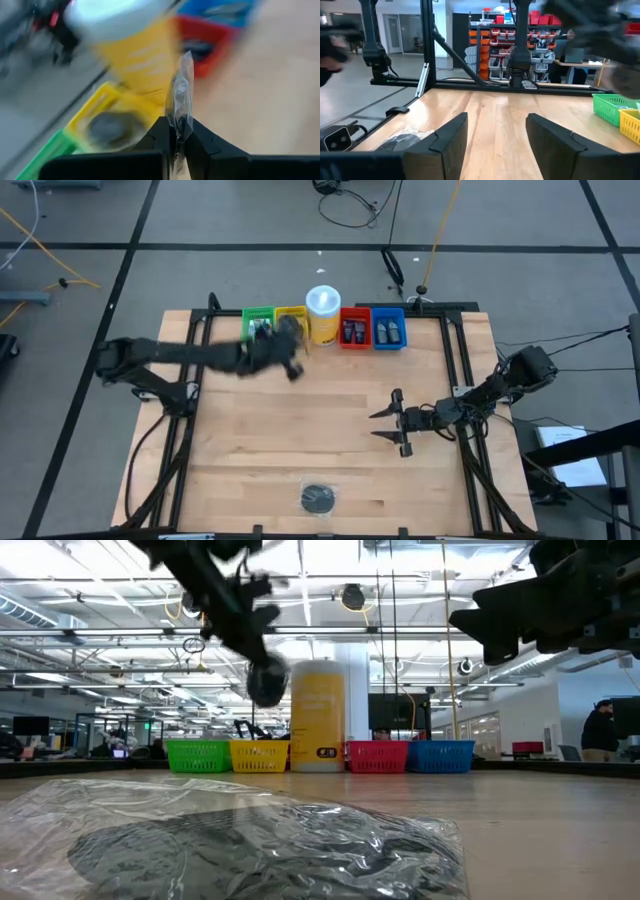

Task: Pick & Place Travel size toiletries
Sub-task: Put the black hairbrush into the yellow basket

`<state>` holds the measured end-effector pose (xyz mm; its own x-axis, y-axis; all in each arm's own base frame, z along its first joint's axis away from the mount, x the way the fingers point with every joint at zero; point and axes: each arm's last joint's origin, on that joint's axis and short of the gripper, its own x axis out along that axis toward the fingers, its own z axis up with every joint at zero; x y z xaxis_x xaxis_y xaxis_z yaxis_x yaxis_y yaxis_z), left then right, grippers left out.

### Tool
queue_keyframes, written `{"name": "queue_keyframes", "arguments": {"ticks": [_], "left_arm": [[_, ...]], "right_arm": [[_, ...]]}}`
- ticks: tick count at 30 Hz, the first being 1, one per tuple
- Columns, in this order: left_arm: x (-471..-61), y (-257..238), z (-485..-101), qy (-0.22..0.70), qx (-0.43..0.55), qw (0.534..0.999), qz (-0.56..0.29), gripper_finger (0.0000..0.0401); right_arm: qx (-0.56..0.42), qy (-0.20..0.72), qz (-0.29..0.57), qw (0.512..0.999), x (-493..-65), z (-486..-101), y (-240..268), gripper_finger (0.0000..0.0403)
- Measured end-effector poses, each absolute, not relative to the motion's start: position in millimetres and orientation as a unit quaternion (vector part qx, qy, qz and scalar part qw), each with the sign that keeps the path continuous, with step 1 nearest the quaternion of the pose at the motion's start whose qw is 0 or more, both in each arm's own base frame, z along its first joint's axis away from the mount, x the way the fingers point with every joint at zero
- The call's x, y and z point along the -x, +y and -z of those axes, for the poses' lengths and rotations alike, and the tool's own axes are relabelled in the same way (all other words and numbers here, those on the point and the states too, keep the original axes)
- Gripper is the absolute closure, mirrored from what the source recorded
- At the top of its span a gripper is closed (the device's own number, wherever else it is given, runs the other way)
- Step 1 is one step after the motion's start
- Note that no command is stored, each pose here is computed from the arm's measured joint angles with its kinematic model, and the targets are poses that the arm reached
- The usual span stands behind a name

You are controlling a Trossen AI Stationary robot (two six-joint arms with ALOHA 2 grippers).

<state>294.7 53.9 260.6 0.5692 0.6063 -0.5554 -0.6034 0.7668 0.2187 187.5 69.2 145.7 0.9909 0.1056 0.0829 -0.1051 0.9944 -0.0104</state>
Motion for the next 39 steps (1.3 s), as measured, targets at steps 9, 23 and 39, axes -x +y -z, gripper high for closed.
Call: {"name": "queue_keyframes", "arguments": {"ticks": [9, 23, 39], "left_arm": [[-250.7, 202.7, -226.6, 0.323, 0.201, 0.839, -0.388, 0.0391], [-249.1, 245.0, -174.6, 0.322, 0.309, 0.836, -0.319, 0.0351], [-236.1, 217.8, -230.5, 0.295, 0.259, 0.839, -0.376, 0.0223]], "right_arm": [[0.004, -0.041, -0.053, 0.998, -187.6, -145.6, 69.2, 0.0213], [0.014, -0.041, -0.050, 0.998, -187.8, -145.5, 68.6, 0.0217], [0.010, -0.041, -0.051, 0.998, -187.8, -145.6, 68.7, 0.0218]]}}
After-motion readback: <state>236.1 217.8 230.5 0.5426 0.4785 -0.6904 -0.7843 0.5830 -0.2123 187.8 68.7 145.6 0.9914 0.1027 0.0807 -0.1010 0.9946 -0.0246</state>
